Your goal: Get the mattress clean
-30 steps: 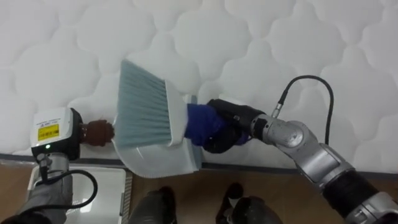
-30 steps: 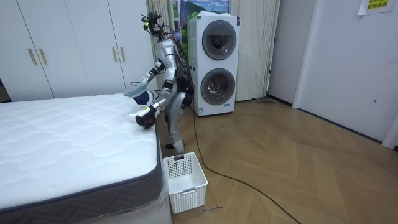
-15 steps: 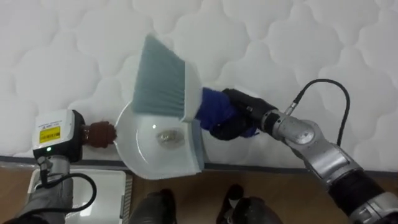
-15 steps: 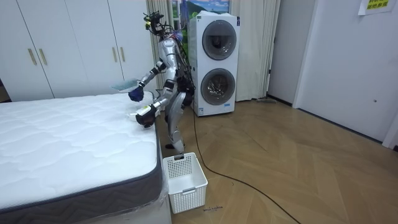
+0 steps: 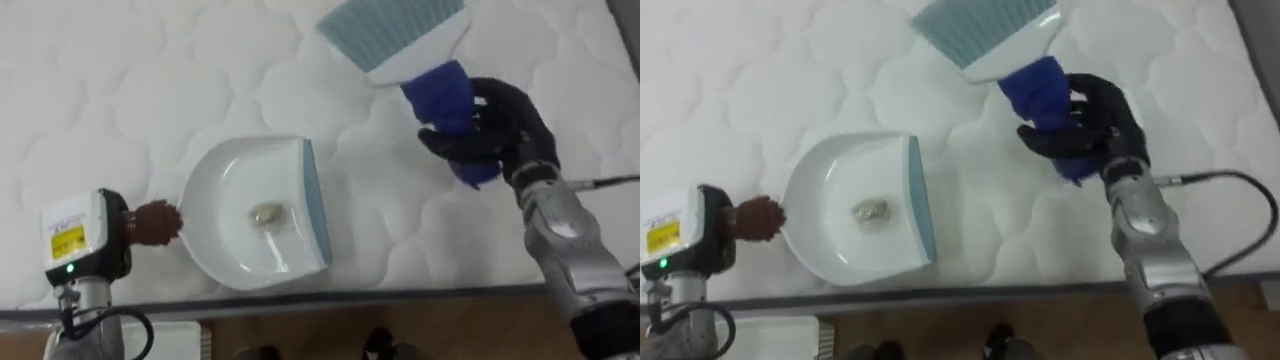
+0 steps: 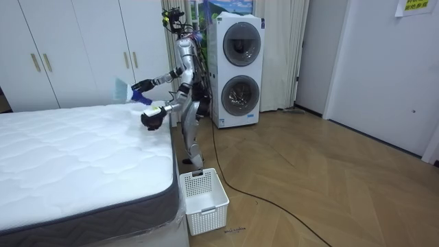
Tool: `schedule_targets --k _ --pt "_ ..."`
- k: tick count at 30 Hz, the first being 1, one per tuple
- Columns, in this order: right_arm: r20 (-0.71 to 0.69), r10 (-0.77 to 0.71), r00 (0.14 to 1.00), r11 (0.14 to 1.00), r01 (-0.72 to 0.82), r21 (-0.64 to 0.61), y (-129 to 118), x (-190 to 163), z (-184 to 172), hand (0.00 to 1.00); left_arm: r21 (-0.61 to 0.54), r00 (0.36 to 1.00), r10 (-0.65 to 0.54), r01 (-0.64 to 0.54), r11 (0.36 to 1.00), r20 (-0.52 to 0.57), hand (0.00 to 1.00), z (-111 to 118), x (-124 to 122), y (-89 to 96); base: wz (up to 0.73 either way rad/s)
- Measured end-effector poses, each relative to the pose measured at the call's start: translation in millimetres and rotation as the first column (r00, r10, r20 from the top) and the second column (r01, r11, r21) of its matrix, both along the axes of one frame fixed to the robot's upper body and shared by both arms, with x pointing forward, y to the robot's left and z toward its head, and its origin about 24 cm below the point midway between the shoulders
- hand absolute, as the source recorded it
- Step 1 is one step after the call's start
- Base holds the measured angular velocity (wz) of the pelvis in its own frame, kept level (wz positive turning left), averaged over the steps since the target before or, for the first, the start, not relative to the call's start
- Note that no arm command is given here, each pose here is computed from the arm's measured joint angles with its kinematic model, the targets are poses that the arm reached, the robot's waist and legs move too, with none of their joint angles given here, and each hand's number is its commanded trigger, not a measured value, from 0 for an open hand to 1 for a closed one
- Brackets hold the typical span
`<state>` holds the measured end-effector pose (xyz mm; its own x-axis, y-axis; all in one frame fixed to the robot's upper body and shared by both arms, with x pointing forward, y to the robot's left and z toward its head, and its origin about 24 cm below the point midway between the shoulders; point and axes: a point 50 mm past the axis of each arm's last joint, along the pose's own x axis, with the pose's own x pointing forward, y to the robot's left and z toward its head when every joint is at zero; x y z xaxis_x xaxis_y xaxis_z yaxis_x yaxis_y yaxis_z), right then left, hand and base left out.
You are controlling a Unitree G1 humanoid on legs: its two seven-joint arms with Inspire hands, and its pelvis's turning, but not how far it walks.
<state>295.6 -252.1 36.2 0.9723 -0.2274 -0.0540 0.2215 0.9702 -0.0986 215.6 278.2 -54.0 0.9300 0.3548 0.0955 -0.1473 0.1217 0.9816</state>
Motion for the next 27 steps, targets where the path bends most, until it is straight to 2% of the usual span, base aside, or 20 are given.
schedule_targets --k 3,9,17,24,27 --pt "-0.032 -0.05 0.998 0.999 0.05 0.01 -6 -11 -11 0.0 -0.027 1.0 0.018 -0.018 0.999 -0.001 1.0 -4 -7 -1.5 0.0" --pt "0.038 -0.148 0.988 0.988 0.146 0.058 -17 -17 -3 0.0 -0.065 0.999 0.029 -0.027 0.998 0.022 1.0 -4 -9 -3.3 0.05" --pt "0.076 -0.186 0.979 0.979 0.179 0.101 -16 -29 -1 0.0 -0.158 0.998 0.057 -0.059 0.986 -0.019 1.0 -19 -22 -18.3 0.32" --pt "0.087 -0.229 0.97 0.968 0.217 0.123 -16 -30 0 0.0 -0.182 0.997 0.08 -0.082 0.98 -0.018 1.0 -20 -29 -14.6 0.31" --pt "0.09 -0.257 0.962 0.962 0.246 0.118 -17 -32 0 0.0 -0.2 0.997 0.082 -0.079 0.977 0.007 1.0 -18 -28 -15.2 0.73"
